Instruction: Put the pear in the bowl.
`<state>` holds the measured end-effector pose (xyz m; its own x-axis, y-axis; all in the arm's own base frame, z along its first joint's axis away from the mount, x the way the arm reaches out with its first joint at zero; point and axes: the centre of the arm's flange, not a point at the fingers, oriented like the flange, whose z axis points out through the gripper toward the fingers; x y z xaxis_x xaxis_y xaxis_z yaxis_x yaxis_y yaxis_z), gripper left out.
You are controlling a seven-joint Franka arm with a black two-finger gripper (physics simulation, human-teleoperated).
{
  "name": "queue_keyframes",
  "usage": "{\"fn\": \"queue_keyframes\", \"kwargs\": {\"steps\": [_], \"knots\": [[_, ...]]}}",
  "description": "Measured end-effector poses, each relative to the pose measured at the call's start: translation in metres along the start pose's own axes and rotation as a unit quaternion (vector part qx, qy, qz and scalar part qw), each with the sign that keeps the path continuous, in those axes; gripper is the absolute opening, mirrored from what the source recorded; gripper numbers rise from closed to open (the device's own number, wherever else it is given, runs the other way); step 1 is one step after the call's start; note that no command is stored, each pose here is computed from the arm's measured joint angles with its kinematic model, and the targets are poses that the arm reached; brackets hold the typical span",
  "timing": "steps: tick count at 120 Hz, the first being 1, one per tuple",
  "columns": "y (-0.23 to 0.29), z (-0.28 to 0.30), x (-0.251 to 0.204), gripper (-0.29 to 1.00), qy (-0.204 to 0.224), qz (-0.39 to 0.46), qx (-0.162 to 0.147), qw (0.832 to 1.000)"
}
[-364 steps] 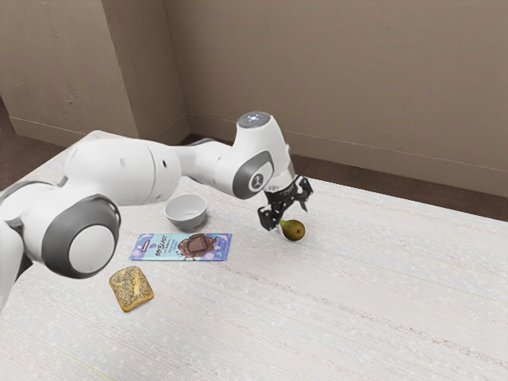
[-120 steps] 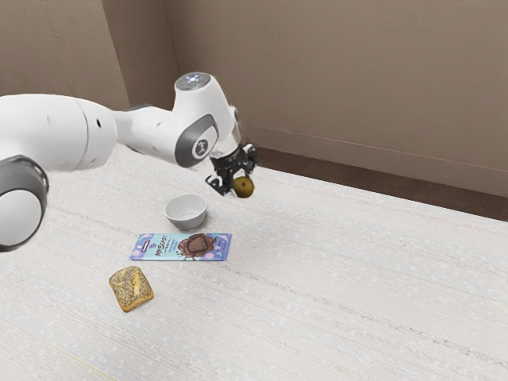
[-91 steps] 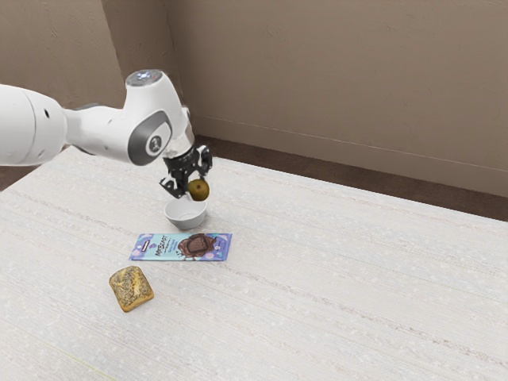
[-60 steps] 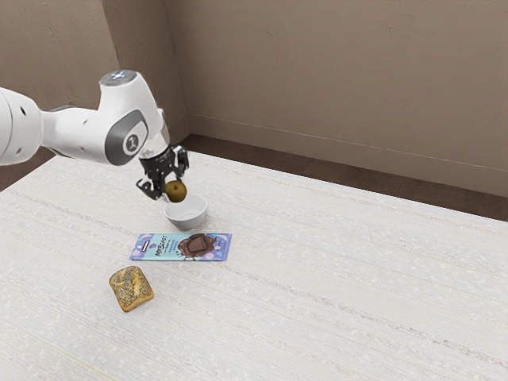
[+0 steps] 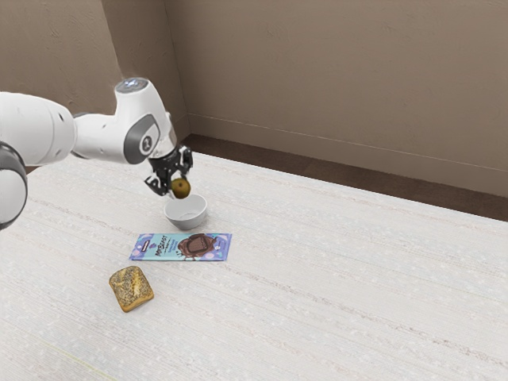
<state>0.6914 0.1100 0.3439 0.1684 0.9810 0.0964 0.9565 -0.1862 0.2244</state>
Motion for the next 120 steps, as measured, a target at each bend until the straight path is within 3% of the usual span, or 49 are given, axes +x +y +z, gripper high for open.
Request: {"fn": "queue_keyframes", "kwargs": {"steps": [22, 62, 76, 90, 101, 120], "knots": [[0.003, 0.008, 0.001, 0.33, -0.002, 0.01, 0.001, 1.0], [0.003, -0.004, -0.002, 0.61, -0.001, 0.027, -0.005, 1.0], [-0.004, -0.056, -0.027, 0.65, 0.002, 0.046, -0.024, 0.999], [0.0, -0.158, -0.035, 0.67, 0.008, 0.063, -0.044, 0.997], [-0.01, -0.209, -0.038, 0.68, 0.003, 0.095, -0.024, 0.995], [-0.028, -0.25, -0.042, 0.69, -0.013, 0.185, 0.015, 0.983]]}}
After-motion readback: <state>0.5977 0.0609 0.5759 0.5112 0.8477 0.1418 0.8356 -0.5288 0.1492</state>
